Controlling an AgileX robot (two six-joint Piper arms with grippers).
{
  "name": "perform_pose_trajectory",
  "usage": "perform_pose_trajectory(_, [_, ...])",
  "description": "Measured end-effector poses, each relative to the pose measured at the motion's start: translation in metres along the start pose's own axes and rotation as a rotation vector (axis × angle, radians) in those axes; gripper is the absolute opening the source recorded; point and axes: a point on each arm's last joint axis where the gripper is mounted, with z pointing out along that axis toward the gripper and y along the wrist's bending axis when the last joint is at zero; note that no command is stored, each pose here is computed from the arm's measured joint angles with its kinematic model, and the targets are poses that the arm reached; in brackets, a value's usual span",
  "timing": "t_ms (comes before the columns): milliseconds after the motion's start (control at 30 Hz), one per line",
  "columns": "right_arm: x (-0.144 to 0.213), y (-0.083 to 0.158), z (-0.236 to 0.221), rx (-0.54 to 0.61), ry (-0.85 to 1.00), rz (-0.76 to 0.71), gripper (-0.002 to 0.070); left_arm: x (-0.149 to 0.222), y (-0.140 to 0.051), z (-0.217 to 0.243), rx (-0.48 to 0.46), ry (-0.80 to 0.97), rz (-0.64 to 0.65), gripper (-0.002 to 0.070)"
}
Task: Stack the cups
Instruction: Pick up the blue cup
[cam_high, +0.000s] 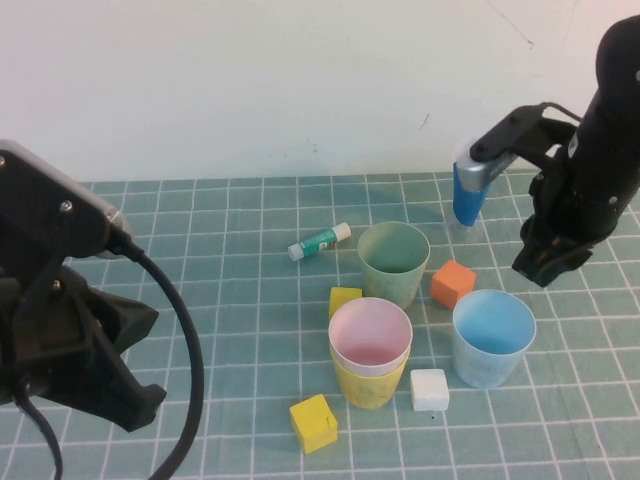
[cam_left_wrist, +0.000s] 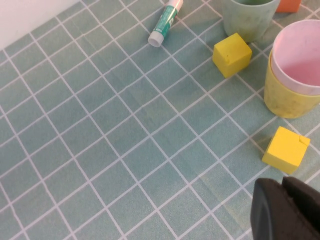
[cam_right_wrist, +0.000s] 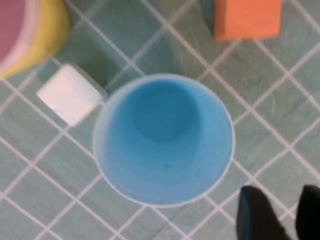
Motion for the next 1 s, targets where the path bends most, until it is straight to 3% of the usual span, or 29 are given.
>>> perform_pose_trajectory(200, [-0.003,-0.002,0.022,-0.025,0.059,0.061,0.0379,0.000,0.000,0.000,0.000,0.000,0.000,0.0000])
perform_pose_trajectory(500, [-0.013,-0.005,0.064,-0.059,0.082,0.122,0.0428,0.002,0.000,0.000,0.000,0.025,-0.001,0.0000])
perform_pose_trajectory(567, [-0.014,-0.003,0.072,-0.089,0.084,0.123,0.0401,0.003,0.000,0.000,0.000,0.031,0.001,0.0000])
perform_pose_trajectory(633, [-0.015,-0.001,0.076,-0.118,0.081,0.118,0.0325,0.003,0.000,0.000,0.000,0.034,0.001,0.0000])
perform_pose_trajectory(767, [-0.017,0.000,0.078,-0.142,0.070,0.121,0.0078,0.004,0.001,0.000,-0.008,0.042,0.010,0.0000])
perform_pose_trajectory(867, [-0.021,-0.002,0.071,-0.136,0.072,0.112,0.0025,0.004,0.001,0.000,-0.014,0.044,0.016,0.0000])
perform_pose_trajectory(1000, [-0.028,-0.010,0.039,-0.068,0.059,0.086,0.0018,0.005,0.001,0.000,-0.015,0.052,0.018,0.0000])
